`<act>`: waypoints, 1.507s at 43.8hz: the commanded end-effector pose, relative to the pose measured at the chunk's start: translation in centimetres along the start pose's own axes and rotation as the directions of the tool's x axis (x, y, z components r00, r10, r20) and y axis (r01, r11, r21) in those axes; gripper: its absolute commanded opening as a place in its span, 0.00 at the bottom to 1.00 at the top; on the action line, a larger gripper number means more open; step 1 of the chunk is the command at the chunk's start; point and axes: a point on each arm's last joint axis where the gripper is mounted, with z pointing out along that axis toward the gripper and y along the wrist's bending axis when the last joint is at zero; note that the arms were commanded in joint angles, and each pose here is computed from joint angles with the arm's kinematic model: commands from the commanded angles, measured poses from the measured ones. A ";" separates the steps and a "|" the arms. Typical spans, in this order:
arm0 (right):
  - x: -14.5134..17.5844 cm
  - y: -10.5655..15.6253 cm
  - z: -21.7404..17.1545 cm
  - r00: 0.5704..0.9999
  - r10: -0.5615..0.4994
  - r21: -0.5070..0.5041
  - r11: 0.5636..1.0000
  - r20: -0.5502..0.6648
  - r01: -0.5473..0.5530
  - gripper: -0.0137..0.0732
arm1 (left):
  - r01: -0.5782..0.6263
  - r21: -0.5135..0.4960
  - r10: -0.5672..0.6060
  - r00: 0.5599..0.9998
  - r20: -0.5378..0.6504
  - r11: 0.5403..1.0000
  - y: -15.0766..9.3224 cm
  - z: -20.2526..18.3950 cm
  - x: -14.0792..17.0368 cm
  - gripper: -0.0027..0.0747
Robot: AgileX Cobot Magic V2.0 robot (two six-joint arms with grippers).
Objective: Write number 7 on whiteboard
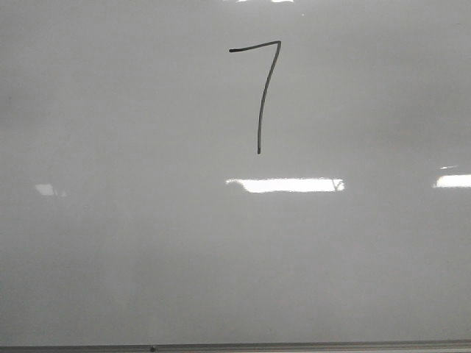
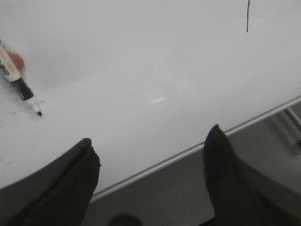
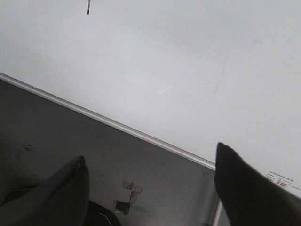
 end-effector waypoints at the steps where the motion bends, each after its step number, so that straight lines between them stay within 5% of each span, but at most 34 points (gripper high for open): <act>1: -0.3 -0.2 -0.9 0.992 0.005 0.017 1.000 0.127 -0.007 0.82 | 0.057 -0.074 -0.050 0.995 0.089 0.996 0.3 -2.1 0.9 0.63; 6: 0.2 -0.2 -1.3 0.986 0.004 0.017 1.000 0.168 -0.007 0.82 | 0.099 -0.144 -0.079 0.988 0.136 0.985 0.8 -3.4 2.4 0.63; 16: 0.1 -0.2 -1.4 0.983 0.004 0.017 1.000 0.181 -0.007 0.80 | 0.117 -0.109 -0.095 0.978 0.184 0.987 0.4 -3.8 2.8 0.63; 21: 0.1 -0.2 -1.4 0.983 0.004 0.017 1.000 0.181 -0.007 0.64 | 0.117 -0.109 -0.095 0.978 0.184 0.987 0.4 -3.8 2.8 0.54; 30: 0.2 -0.2 -1.4 0.984 0.004 0.017 1.000 0.181 -0.007 0.25 | 0.118 -0.107 -0.095 0.976 0.196 0.987 0.4 -3.9 2.6 0.25; 36: 0.2 -0.2 -1.4 0.984 0.004 0.017 1.000 0.181 -0.007 0.08 | 0.119 -0.103 -0.096 0.975 0.202 0.987 0.4 -3.9 2.6 0.08; 39: 0.1 -0.2 -1.4 0.983 0.004 0.017 1.000 0.183 -0.007 0.08 | 0.119 -0.104 -0.097 0.976 0.197 0.987 0.4 -3.9 2.6 0.01; 66: 0.1 -0.2 -1.4 0.982 0.004 0.017 1.000 0.188 -0.007 0.08 | 0.132 -0.107 -0.109 0.975 0.194 0.985 0.4 -4.0 3.1 0.01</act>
